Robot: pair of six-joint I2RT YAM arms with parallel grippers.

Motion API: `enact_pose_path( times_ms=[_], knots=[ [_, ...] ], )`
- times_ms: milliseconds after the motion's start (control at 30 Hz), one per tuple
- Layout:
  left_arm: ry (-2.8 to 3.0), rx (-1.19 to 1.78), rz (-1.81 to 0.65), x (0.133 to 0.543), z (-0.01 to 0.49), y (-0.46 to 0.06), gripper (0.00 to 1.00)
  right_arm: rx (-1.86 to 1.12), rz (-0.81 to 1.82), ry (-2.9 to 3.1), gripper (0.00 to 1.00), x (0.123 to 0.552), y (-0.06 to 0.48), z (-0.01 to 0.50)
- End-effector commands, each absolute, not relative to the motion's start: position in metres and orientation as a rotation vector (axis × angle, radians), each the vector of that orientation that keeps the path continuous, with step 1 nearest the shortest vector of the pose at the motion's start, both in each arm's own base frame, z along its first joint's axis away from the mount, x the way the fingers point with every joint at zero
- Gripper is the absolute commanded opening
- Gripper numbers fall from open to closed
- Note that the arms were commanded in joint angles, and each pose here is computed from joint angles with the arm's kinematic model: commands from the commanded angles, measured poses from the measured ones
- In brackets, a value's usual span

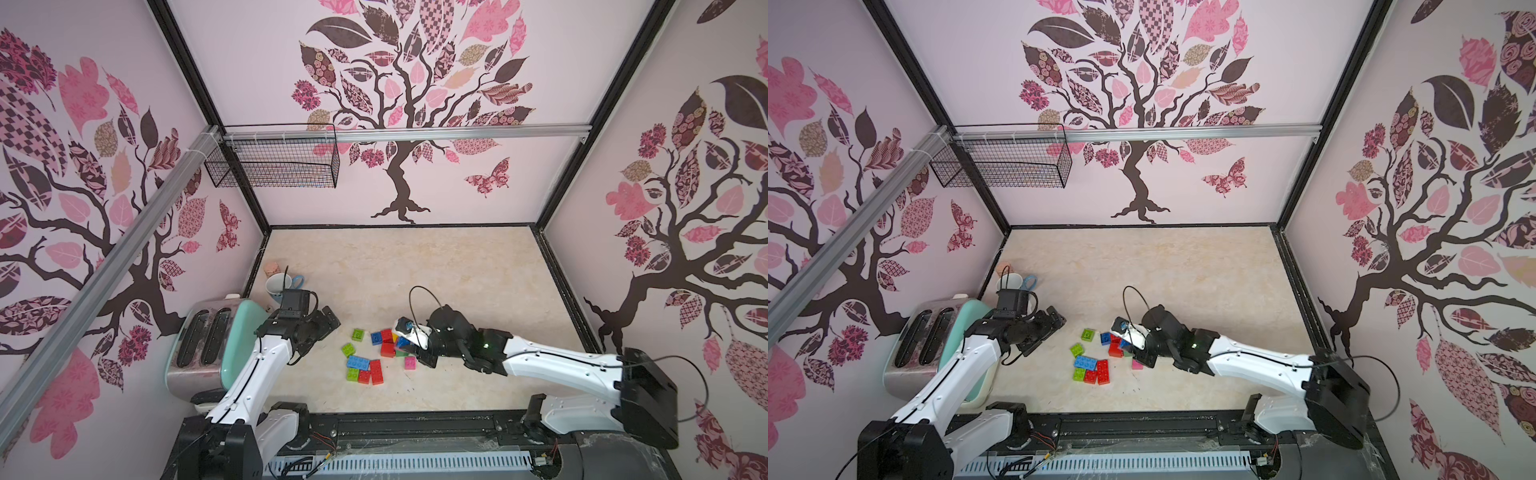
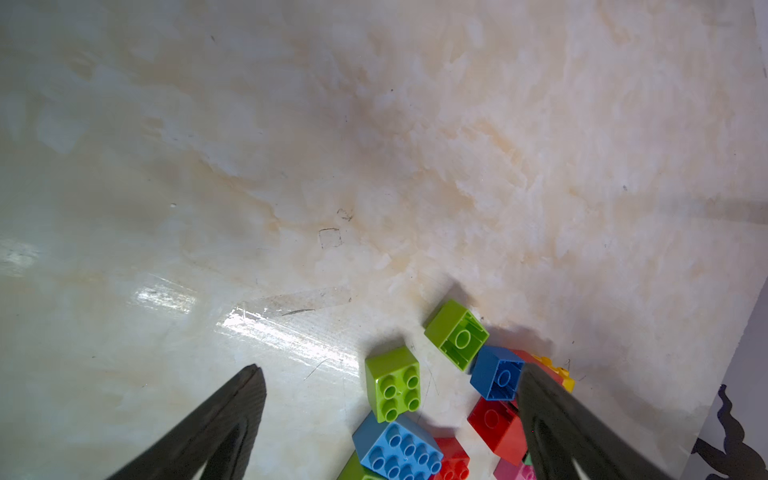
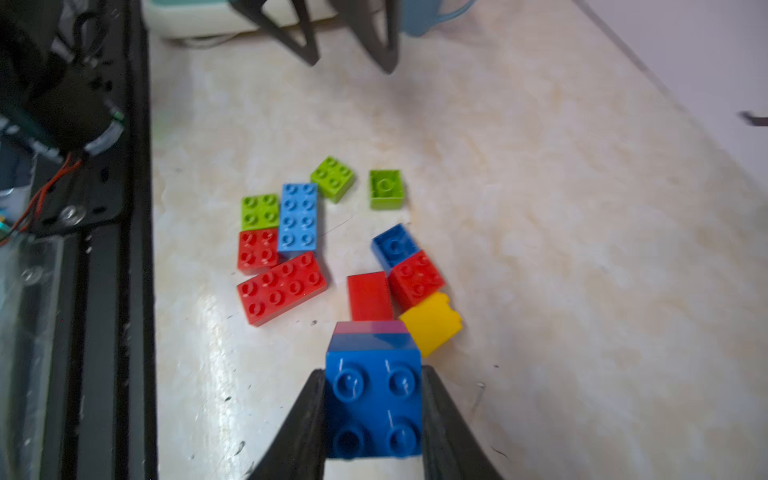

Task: Assemble the number 4 with lego
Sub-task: Pick up the lego brick from the center of the board, then place the lego brick at the center of the board.

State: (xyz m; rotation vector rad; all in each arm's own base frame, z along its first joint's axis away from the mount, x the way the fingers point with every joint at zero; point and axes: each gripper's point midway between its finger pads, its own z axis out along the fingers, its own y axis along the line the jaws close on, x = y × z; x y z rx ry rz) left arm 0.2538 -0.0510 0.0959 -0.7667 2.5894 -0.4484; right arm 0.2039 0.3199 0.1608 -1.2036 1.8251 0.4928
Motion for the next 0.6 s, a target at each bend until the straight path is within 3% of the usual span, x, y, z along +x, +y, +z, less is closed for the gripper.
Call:
enact_pose_path(
  times_ms=[0,100,200,400,567],
  knots=[
    [2.576,-0.673,-0.365,0.259,0.111,-0.057,0.98,-0.626,0.242,2.027,0.00,0.248,0.253,0.149],
    [2.622,-0.600,-0.288,0.256,0.112,-0.070,0.98,-0.378,0.093,2.173,0.00,0.250,0.210,0.128],
    [2.659,-0.546,-0.217,0.249,0.109,-0.080,0.98,-0.304,0.076,2.285,0.00,0.243,0.203,0.108],
    [2.773,-0.475,-0.113,0.220,0.088,-0.085,0.98,-0.355,0.055,2.392,0.04,0.241,0.216,0.079],
    [2.866,-0.426,-0.078,0.191,0.077,-0.084,0.93,-0.398,0.057,2.442,0.16,0.241,0.222,0.065]
  ],
)
